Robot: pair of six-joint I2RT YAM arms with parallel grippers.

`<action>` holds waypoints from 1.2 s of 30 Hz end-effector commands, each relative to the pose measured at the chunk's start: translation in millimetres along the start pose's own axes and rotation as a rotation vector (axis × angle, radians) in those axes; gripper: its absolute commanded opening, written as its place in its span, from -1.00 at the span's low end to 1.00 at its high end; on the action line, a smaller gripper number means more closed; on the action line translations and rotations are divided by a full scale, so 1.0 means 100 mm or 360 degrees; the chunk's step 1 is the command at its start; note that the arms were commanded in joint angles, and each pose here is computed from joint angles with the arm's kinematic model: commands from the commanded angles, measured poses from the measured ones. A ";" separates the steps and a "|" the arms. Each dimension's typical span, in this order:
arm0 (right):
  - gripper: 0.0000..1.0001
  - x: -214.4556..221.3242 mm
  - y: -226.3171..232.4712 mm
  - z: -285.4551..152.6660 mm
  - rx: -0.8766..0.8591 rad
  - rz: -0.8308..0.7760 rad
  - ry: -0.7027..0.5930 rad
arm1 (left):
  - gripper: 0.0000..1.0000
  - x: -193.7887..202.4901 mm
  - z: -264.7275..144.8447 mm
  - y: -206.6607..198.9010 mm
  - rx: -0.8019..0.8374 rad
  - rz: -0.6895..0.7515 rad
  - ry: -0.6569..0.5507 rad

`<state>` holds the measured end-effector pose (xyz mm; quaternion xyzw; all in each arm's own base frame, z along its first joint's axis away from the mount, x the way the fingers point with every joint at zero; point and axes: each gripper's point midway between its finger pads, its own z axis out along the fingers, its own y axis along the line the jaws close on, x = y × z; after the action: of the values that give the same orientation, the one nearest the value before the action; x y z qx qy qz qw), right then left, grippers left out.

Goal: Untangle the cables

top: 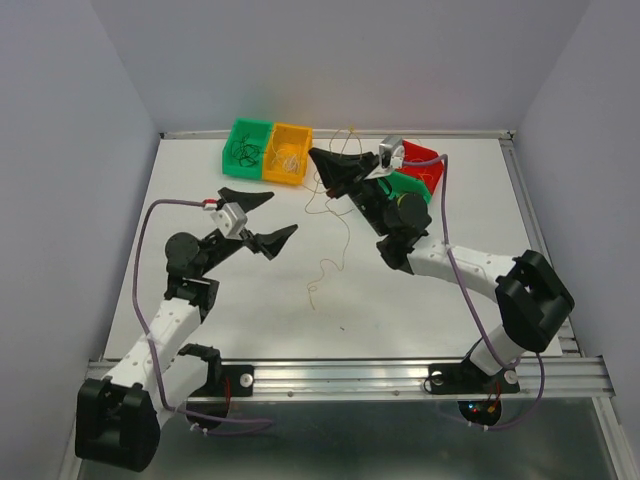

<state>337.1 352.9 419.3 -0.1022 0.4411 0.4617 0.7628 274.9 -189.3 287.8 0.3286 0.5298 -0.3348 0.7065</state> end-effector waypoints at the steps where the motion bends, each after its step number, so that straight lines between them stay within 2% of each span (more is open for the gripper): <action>1: -0.99 -0.04 -0.08 -0.08 0.0087 -0.0024 -0.0041 | 0.98 -0.25 -0.10 -0.03 -0.0036 0.0230 -0.0113; 3: -0.99 0.03 -0.16 -0.13 0.0139 -0.0027 -0.0019 | 0.98 -0.21 -0.15 -0.06 -0.0037 0.0287 -0.0093; 6: -0.99 0.20 -0.22 -0.21 0.0168 -0.0030 0.0041 | 0.98 -0.27 -0.27 -0.10 -0.0051 0.0562 -0.0127; 10: -0.99 0.35 -0.26 -0.24 0.0185 -0.0025 0.0128 | 0.97 -0.26 -0.36 -0.09 -0.0113 0.0713 -0.0137; 21: -0.99 0.87 -0.34 -0.40 0.0254 0.0032 0.0400 | 0.86 -0.15 -0.30 0.30 -0.0389 0.0791 -0.0032; 33: -0.99 1.32 -0.40 -0.40 0.0320 -0.0004 0.0558 | 0.85 -0.02 -0.16 0.04 -0.0242 0.0868 -0.0030; 36: -0.99 1.41 -0.35 -0.37 0.0294 0.0000 0.0579 | 0.72 0.15 -0.06 0.01 -0.0183 0.0864 0.0061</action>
<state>369.5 384.2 248.0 -0.1166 0.6416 0.3755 0.6586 271.6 -177.8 268.9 0.4068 0.4691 -0.1160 0.7753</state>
